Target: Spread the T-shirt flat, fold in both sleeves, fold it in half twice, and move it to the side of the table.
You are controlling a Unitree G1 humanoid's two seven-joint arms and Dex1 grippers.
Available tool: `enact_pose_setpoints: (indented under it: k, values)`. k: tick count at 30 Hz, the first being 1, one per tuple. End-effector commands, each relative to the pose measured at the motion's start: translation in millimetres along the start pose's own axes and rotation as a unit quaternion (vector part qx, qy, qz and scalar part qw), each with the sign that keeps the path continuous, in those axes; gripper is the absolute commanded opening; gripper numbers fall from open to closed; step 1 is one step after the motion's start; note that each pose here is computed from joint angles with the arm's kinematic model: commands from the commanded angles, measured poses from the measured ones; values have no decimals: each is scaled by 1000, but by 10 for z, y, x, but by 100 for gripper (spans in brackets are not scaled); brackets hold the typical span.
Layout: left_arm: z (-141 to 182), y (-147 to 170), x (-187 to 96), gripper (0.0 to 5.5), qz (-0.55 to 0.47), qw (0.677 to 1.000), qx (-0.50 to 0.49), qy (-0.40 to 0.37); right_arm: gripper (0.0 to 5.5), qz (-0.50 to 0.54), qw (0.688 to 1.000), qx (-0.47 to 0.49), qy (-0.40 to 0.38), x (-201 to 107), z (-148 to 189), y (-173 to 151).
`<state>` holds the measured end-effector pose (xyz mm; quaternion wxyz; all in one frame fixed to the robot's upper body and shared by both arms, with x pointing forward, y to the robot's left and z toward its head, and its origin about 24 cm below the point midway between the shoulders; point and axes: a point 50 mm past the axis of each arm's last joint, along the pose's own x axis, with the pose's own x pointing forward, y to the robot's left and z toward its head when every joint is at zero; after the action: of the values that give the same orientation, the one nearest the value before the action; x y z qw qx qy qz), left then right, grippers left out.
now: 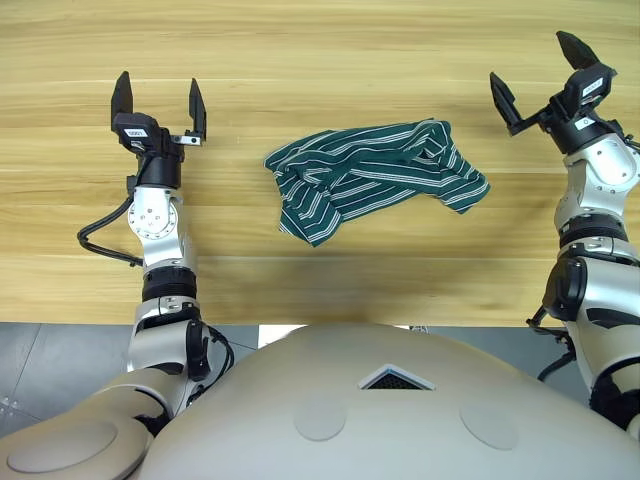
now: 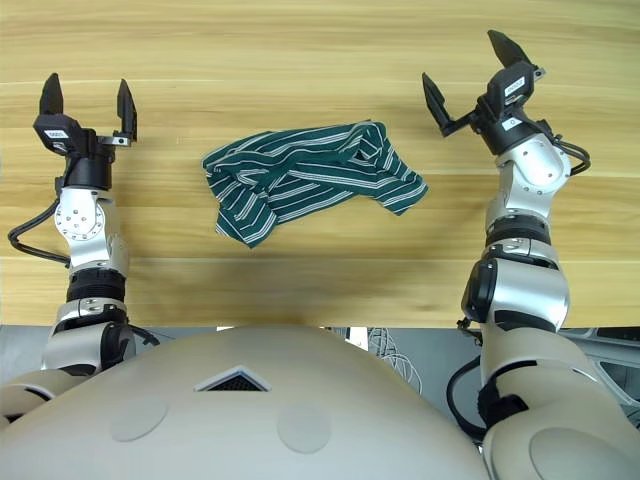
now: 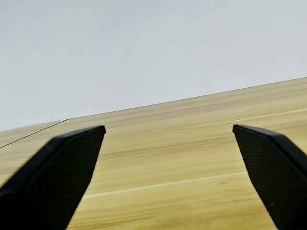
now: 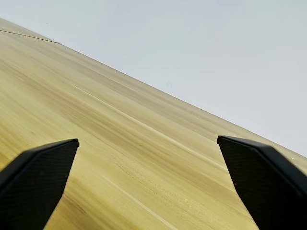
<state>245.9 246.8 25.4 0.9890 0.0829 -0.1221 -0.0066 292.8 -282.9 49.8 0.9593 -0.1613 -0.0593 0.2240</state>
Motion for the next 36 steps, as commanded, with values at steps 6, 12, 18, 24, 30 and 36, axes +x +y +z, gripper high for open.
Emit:
enact_pose_setpoints:
  k: [6, 12, 18, 24, 30, 36]
  values:
    - [51, -67, -19, 480, -26, 998, -65, 5, 540, 52, 999, 7, -4, -28, -16, 89]
    - [614, -378, -431, 480, -173, 959, -222, 14, 540, 100, 995, 8, -4, -128, -50, 178]
    - [842, -651, -741, 480, -209, 948, -184, 155, 540, 106, 993, 22, -52, -289, 132, 101]
    - [888, -873, -828, 480, -225, 936, -162, 217, 540, 134, 990, 3, -51, -223, 202, 300]
    - [799, -902, -750, 454, -217, 937, -128, 244, 540, 130, 991, -8, -43, -209, 194, 374]
    - [759, -894, -699, 350, -214, 935, -130, 250, 540, 133, 990, -14, -43, -185, 185, 454]
